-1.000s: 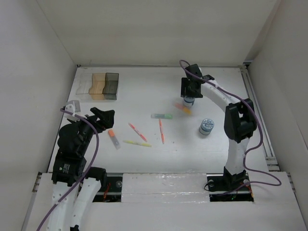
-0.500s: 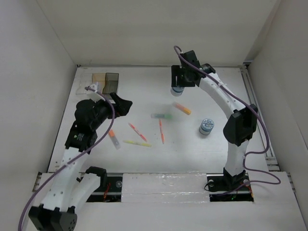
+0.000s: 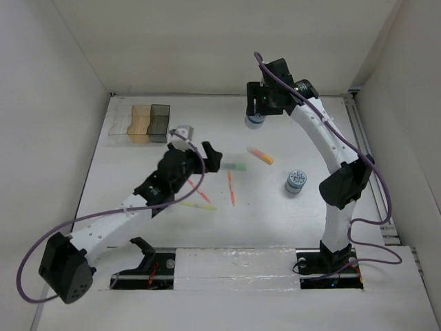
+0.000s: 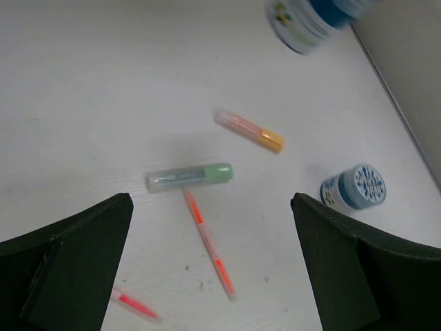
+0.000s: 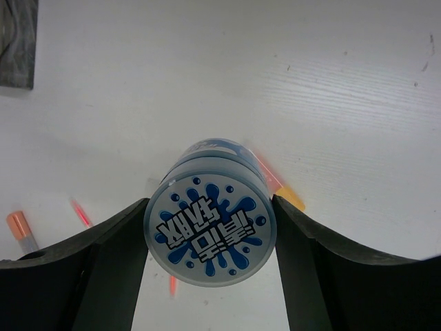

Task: Sort the stationery into containers
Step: Place the stationery in the storage box.

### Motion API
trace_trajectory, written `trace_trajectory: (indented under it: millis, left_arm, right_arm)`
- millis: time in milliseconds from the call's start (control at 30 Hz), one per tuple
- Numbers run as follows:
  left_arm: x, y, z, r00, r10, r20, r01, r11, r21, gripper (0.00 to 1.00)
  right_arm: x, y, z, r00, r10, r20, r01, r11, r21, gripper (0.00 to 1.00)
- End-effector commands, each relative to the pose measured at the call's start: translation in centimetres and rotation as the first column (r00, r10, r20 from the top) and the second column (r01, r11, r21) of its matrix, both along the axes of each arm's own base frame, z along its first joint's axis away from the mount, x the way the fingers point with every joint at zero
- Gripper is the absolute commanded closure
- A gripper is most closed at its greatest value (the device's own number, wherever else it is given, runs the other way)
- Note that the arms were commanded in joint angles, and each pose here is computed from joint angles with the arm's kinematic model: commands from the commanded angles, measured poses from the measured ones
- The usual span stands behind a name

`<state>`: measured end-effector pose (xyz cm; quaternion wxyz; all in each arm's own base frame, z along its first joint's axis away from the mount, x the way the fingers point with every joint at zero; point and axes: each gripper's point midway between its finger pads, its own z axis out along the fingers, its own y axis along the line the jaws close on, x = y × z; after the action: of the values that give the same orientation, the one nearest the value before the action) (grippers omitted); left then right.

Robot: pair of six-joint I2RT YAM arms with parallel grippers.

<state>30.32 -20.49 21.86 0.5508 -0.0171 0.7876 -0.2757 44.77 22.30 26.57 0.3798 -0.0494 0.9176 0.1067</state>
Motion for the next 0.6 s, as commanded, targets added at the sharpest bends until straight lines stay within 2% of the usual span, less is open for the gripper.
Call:
trace_trajectory:
  millis: [0, 100, 200, 300, 367, 467, 567]
  left_arm:
    - [-0.8, -1.9, 4.8, 0.962, 0.097, 0.255, -0.128, 0.986, 0.106, 0.00]
    - [-2.1, -3.7, 3.9, 0.952, 0.018, 0.304, -0.090, 0.971, 0.222, 0.00]
    - [-2.1, -4.6, 2.4, 0.954, -0.015, 0.301, -0.063, 0.967, 0.245, 0.00]
    - [-3.7, -6.4, 2.8, 0.928, -0.070, 0.365, -0.030, 0.965, 0.262, 0.00]
    - [-4.5, -7.4, 2.3, 0.915, -0.092, 0.394, -0.039, 0.949, 0.312, 0.00]
    - [-4.5, -8.5, 0.7, 0.921, -0.113, 0.373, -0.035, 0.929, 0.368, 0.00]
    - [-4.8, -8.6, 0.4, 0.915, -0.117, 0.387, -0.040, 0.926, 0.375, 0.00]
  right_arm:
    - [-0.5, 0.7, 2.2, 0.999, 0.030, 0.044, -0.032, 0.999, 0.036, 1.00]
    - [-2.2, 0.9, 2.7, 0.998, 0.050, 0.041, -0.052, 0.998, 0.035, 1.00]
    - [-4.1, 1.4, 3.0, 0.996, 0.078, 0.039, -0.079, 0.996, 0.034, 1.00]
    - [-5.9, 2.5, 2.3, 0.992, 0.119, 0.028, -0.120, 0.992, 0.029, 1.00]
    - [-7.0, 3.2, 2.7, 0.989, 0.141, 0.034, -0.143, 0.989, 0.048, 1.00]
    - [-9.0, 4.7, 3.1, 0.979, 0.199, 0.036, -0.202, 0.975, 0.090, 1.00]
    - [-10.3, 5.9, 4.0, 0.969, 0.242, 0.059, -0.248, 0.959, 0.136, 1.00]
